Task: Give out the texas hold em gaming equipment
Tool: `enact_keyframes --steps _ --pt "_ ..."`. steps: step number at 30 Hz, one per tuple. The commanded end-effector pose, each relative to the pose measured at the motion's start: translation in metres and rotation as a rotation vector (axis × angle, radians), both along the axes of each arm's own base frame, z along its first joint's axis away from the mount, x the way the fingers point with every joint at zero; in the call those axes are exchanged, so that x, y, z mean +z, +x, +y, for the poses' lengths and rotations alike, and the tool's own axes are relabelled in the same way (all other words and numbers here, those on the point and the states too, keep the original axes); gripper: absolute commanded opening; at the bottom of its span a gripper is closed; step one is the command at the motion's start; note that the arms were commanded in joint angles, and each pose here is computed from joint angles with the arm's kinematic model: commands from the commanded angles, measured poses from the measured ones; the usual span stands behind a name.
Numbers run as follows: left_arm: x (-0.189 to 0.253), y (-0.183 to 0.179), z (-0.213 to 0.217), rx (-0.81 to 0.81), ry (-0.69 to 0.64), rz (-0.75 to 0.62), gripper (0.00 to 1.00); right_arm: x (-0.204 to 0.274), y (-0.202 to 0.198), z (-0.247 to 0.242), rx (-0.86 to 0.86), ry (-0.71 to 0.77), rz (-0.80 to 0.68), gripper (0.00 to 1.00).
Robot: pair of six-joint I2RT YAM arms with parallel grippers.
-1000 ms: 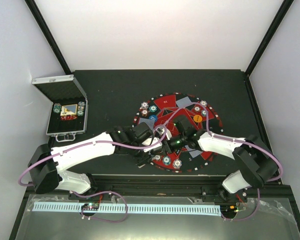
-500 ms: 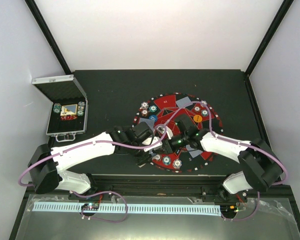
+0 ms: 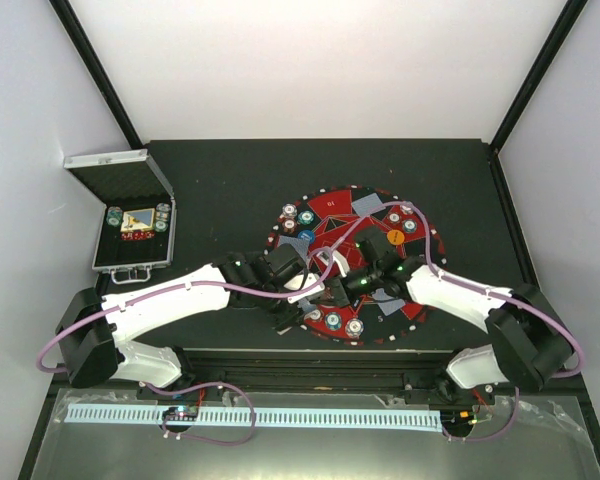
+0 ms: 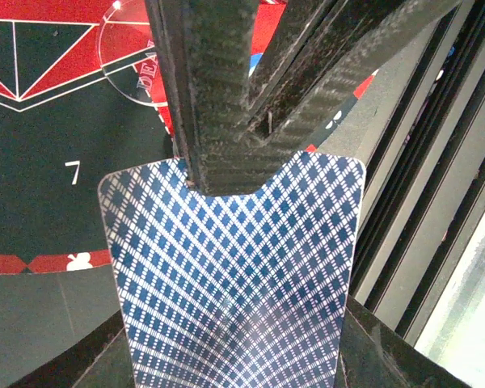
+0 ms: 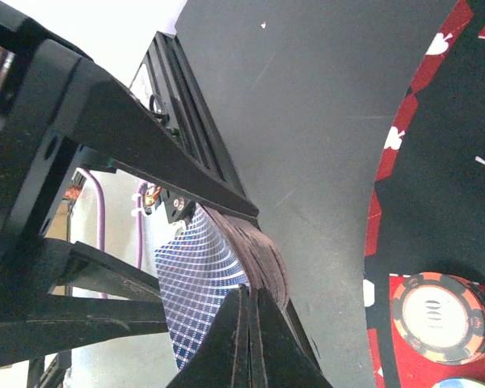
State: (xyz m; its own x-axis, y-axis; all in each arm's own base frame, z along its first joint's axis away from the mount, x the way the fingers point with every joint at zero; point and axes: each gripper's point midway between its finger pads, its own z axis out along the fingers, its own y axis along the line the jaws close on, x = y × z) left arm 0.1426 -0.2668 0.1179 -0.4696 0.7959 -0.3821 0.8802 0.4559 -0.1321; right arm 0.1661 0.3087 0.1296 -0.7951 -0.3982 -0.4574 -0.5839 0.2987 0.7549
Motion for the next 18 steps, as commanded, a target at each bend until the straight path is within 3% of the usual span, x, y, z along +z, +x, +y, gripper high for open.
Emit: enact_keyframes --steps 1,14,18 --pt "0.007 0.003 -0.006 -0.012 -0.022 -0.016 0.52 0.017 0.001 -0.001 0.008 0.041 -0.025 0.01" --pt "0.002 0.006 -0.003 0.002 0.002 -0.029 0.51 0.026 0.030 -0.030 -0.142 0.020 -0.013 0.01" --pt "0.000 0.014 0.001 0.024 0.028 -0.059 0.51 0.029 0.052 -0.052 -0.258 0.011 -0.010 0.01"
